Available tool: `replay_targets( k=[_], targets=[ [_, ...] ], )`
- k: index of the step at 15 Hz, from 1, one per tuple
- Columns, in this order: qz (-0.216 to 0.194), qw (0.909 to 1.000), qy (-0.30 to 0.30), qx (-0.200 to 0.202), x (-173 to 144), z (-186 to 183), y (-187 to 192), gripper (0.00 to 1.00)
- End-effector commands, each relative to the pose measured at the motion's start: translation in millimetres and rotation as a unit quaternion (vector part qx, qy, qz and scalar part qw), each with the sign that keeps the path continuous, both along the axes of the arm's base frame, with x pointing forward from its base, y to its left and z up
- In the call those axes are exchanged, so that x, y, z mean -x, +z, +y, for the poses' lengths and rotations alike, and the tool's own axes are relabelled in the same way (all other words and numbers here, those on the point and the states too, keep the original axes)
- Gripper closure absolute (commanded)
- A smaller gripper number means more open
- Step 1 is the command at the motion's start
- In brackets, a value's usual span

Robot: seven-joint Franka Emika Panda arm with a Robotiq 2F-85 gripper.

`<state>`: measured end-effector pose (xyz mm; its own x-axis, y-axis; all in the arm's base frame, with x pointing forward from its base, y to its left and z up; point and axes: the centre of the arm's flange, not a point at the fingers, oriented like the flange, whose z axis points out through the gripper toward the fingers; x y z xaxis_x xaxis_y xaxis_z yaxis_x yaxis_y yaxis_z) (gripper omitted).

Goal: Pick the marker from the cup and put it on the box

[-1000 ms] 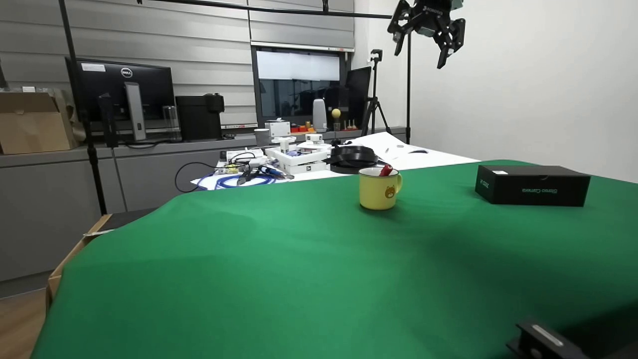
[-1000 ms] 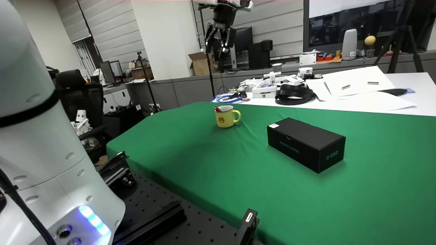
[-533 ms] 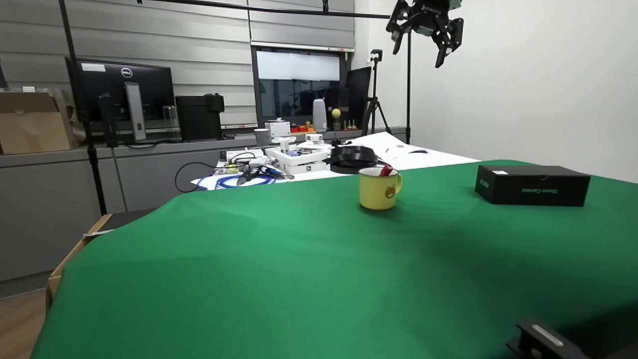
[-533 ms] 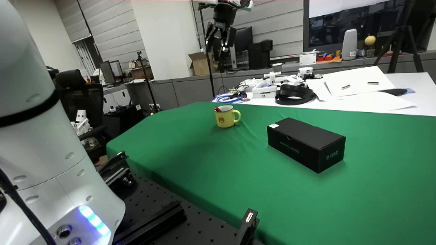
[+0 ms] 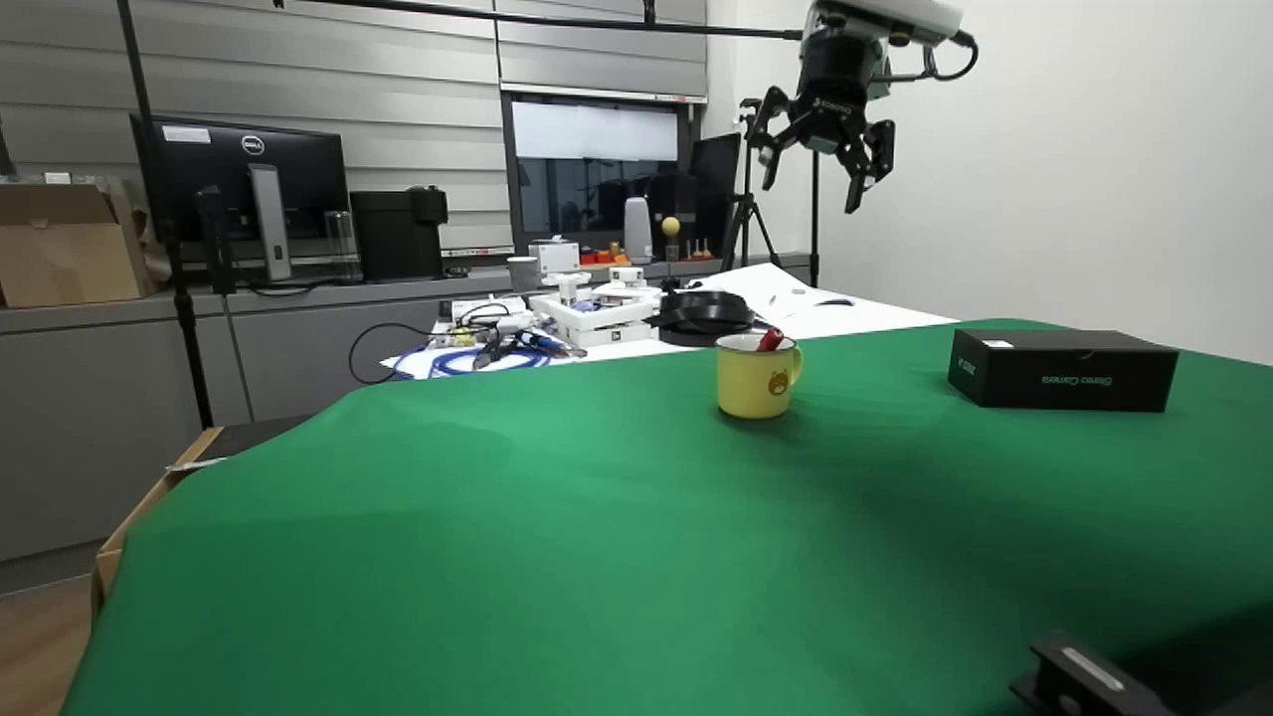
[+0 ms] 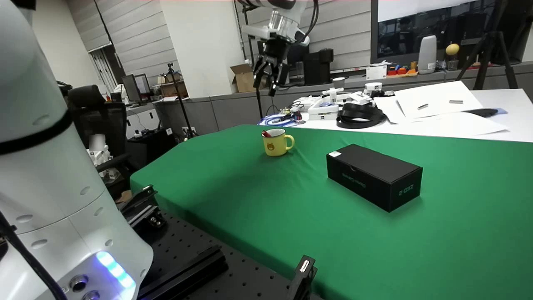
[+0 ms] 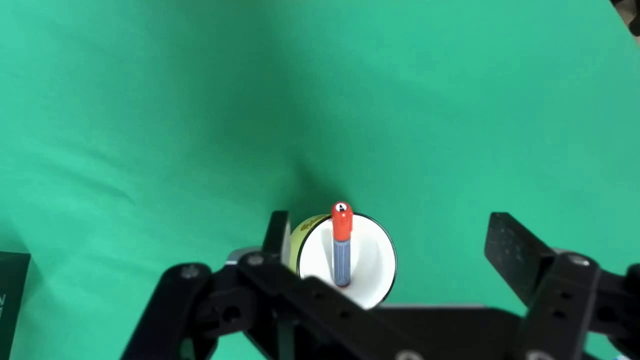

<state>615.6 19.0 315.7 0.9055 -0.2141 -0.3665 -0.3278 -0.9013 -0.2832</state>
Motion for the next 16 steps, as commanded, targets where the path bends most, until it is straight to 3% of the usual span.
replay_targets(
  k=[1, 8, 16],
  targets=[
    [0.03, 0.9995, -0.005, -0.006, -29, 4, -42, 0.0],
    [0.107, 0.9901, -0.037, -0.082, -38, 9, -116, 0.0],
    [0.129, 0.9852, -0.05, -0.101, -45, -1, -155, 0.0]
  ],
)
